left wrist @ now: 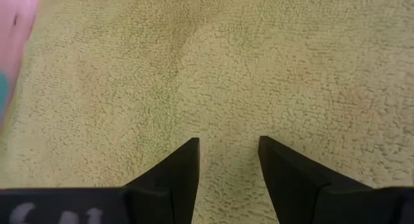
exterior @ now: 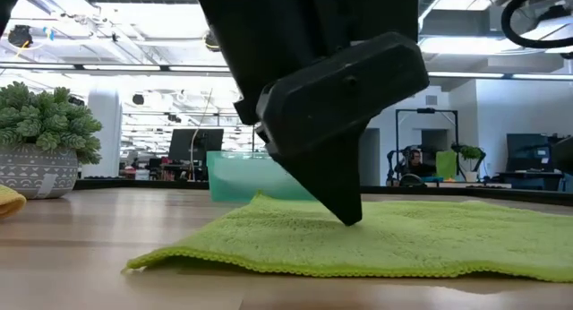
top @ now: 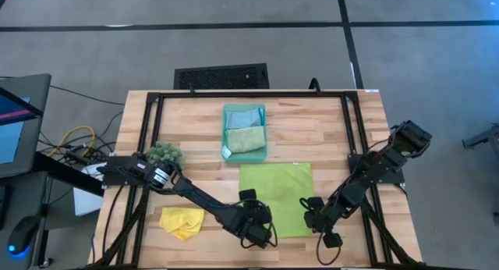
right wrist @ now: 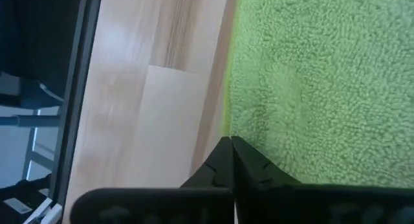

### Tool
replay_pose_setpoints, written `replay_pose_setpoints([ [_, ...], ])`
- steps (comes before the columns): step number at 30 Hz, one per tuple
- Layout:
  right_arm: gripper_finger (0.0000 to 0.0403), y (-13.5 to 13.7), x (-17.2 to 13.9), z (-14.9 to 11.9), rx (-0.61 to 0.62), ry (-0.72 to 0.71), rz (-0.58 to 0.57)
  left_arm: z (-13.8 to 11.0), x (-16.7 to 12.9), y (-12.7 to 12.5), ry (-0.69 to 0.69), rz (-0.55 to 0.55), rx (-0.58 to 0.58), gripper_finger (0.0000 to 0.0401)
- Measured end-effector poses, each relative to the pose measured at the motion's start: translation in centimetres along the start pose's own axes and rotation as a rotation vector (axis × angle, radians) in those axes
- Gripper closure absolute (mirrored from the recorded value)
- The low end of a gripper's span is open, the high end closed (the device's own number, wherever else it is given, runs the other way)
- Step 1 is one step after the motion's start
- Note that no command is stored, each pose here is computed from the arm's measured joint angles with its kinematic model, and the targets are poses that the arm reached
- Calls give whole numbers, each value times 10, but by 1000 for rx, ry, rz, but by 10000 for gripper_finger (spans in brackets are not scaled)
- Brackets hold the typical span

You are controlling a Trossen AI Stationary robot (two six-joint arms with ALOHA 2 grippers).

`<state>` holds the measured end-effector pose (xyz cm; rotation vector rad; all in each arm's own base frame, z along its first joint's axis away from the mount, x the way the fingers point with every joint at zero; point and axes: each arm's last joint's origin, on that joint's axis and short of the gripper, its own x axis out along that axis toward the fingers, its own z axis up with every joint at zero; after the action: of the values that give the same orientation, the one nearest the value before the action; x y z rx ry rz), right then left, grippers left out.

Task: Fold microfiber towels
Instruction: Fold the light green microfiber cloth

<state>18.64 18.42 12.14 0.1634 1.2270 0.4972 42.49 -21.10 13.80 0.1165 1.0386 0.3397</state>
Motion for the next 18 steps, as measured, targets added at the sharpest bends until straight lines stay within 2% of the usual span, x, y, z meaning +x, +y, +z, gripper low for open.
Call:
replay_pose_setpoints([
  [6,392,1,0,0,-3,-7,13,8,-7,0,-22,-1,-12,248],
  [11,395,7,0,-1,37,32,114,7,-7,1,-19,5,-10,248],
  [18,385,8,1,-2,41,32,107,7,-7,1,-20,15,-7,248],
])
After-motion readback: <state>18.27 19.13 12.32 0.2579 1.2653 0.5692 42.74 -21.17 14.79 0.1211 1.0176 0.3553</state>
